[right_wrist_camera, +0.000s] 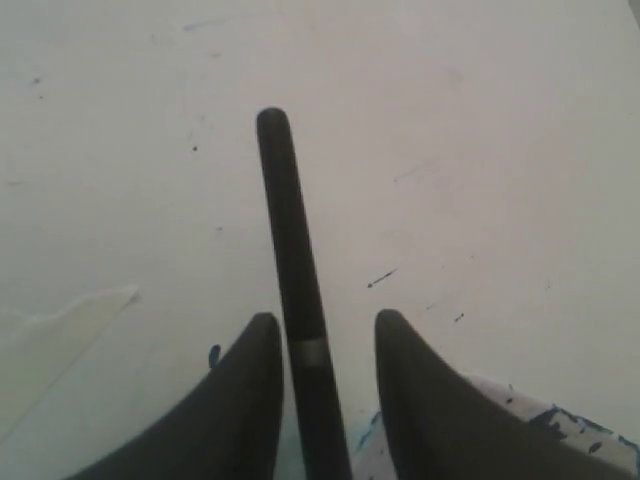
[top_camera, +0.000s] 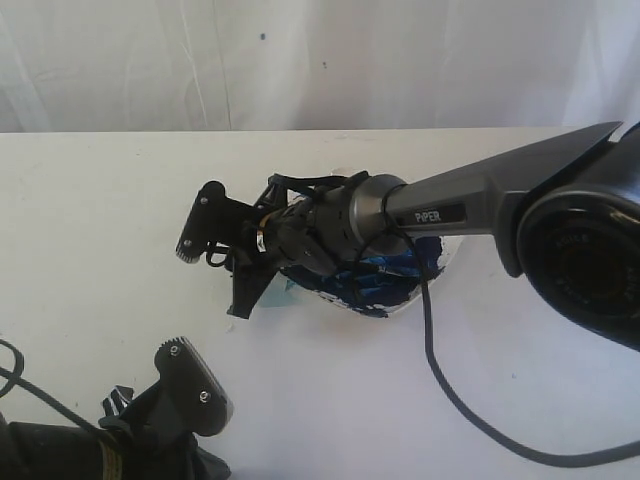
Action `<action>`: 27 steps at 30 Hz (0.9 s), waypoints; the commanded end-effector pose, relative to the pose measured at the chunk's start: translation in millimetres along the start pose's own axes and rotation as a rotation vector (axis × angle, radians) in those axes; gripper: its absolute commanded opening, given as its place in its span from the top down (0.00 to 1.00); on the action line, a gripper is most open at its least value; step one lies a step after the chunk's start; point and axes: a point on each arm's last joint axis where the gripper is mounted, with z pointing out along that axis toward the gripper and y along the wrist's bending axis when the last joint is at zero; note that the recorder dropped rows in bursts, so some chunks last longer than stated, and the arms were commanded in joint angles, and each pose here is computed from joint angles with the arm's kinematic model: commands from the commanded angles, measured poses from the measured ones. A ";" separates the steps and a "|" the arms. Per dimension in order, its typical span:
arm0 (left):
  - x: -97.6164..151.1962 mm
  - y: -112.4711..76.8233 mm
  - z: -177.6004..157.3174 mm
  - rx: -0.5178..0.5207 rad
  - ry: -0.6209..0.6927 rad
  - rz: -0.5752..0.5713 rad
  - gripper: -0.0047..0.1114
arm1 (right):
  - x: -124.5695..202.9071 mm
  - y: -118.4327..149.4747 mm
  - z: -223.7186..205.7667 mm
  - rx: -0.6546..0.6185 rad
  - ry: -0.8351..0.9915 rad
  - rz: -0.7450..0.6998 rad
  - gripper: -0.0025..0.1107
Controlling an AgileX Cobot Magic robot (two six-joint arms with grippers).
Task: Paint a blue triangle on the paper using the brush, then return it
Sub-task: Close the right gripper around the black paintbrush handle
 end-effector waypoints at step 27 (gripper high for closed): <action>6.1 0.4 0.7 0.001 0.045 -0.010 0.96 | -6.4 7.1 3.9 -0.014 0.001 -0.034 0.66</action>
